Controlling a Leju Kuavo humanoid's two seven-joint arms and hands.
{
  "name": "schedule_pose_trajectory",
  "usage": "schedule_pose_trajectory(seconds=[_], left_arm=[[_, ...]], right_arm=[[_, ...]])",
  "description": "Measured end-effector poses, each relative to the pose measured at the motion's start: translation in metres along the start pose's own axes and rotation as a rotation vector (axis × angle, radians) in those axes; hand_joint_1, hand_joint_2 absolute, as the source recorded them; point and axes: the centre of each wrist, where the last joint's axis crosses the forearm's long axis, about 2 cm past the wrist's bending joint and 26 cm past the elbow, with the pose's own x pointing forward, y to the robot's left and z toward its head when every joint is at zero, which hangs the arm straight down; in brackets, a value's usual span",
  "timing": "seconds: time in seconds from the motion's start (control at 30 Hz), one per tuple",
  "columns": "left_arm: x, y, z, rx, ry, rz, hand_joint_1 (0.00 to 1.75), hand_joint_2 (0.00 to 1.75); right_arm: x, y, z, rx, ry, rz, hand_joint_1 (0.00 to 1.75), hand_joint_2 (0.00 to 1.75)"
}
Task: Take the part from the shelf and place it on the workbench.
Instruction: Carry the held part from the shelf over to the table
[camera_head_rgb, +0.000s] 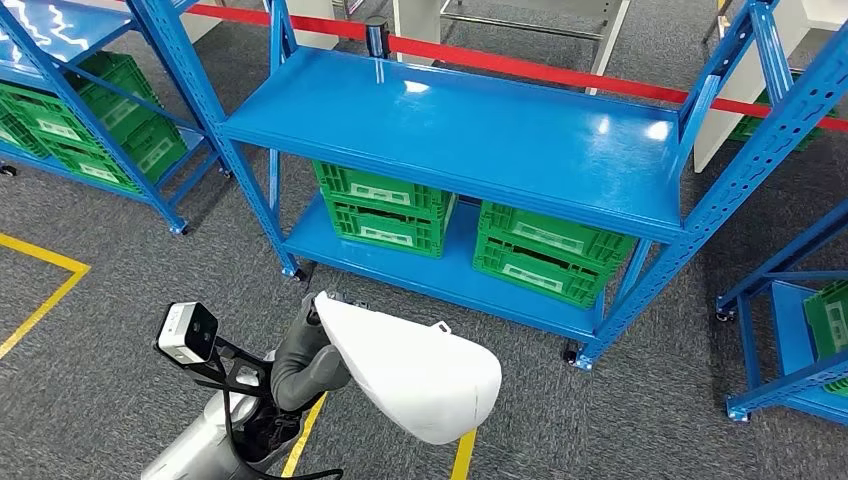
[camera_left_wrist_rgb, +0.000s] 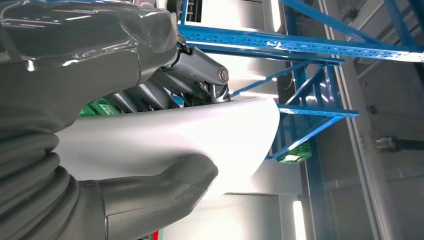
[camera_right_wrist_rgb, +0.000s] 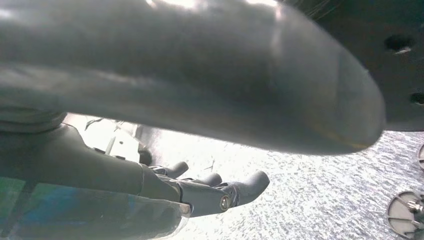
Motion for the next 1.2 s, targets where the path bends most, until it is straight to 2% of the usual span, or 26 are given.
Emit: schedule_pose_trajectory(seconds=[1.2], left_arm=[[0.0023,0.0011,0.0079,0.024,0.022,-0.011,1.75,1.75]], right_arm=[[0.0022,0.0018,-0.0007,-0.019,0.001,0.033,0.0,0.0]])
